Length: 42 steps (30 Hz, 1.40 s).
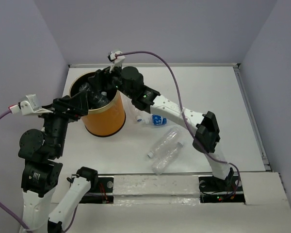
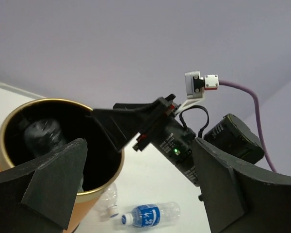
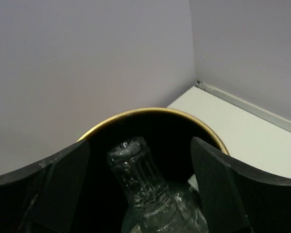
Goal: Put the plastic bottles in the bin
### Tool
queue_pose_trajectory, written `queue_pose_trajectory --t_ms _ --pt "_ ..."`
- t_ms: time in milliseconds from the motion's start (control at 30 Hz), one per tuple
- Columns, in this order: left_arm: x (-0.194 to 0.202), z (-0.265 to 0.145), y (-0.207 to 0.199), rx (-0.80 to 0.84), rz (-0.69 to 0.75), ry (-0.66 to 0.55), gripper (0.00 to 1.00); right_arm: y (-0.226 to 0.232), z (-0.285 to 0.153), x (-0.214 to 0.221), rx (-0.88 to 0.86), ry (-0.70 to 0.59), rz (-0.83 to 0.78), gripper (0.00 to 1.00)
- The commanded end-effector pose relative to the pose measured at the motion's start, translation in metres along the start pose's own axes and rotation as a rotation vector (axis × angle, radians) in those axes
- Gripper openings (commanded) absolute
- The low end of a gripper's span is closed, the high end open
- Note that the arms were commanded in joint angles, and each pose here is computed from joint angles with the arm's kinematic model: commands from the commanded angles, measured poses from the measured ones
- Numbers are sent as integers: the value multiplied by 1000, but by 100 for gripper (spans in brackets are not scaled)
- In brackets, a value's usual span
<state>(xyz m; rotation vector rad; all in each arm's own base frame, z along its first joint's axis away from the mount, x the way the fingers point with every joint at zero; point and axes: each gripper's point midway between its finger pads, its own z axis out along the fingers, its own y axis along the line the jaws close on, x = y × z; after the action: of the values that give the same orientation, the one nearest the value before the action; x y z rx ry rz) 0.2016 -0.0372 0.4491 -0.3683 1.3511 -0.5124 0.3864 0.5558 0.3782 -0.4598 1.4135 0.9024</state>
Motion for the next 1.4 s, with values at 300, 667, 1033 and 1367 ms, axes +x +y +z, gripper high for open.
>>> queue_pose_trajectory --t_ms 300,667,1033,1367 --pt "111 72 -61 194 -25 331 99 -121 -232 -42 221 70 103 11" --pt "260 133 -81 -102 190 436 80 -168 -372 69 474 258 212 17" --pt "339 195 -2 -521 439 403 96 -151 -417 100 433 310 275 60" --pt "386 212 61 -645 541 484 97 -141 -425 105 405 299 338 60"
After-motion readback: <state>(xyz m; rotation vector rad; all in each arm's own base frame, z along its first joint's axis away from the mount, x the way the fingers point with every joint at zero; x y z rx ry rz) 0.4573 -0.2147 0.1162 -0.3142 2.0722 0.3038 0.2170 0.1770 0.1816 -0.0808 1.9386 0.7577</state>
